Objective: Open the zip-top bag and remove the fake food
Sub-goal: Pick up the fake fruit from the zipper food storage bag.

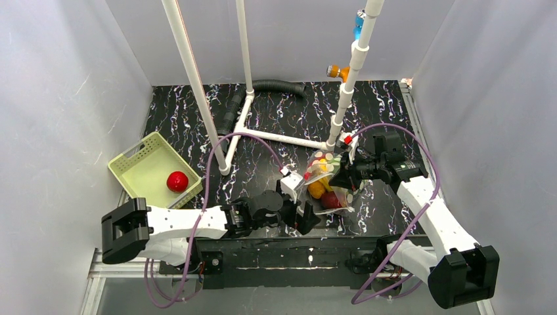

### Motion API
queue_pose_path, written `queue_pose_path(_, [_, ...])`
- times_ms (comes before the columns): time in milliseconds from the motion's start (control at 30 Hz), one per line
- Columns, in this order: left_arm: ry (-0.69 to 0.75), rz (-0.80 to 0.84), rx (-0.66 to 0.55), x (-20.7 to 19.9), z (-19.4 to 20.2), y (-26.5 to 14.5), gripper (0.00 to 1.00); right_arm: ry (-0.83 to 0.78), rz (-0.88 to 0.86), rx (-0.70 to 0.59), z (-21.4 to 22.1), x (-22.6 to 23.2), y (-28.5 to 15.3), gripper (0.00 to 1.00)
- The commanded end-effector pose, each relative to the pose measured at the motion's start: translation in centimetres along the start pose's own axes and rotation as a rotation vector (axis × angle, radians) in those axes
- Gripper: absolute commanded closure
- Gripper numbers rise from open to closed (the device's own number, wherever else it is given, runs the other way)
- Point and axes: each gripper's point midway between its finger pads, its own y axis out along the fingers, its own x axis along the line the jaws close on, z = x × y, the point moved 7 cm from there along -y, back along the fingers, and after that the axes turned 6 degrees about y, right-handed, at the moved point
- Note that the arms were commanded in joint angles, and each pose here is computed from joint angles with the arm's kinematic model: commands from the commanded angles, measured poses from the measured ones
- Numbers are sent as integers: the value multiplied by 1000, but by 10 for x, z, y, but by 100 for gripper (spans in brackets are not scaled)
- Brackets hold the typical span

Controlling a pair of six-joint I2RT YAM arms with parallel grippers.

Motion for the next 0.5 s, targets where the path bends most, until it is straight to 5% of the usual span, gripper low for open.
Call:
queue_pose_path(0, [17, 16, -62, -12, -18, 7, 2, 11, -23, -8, 0, 0, 1, 99])
queue_pose_path(467, [7, -27, -55, -10, -16, 19, 2, 36, -24, -12, 2, -1, 3, 99])
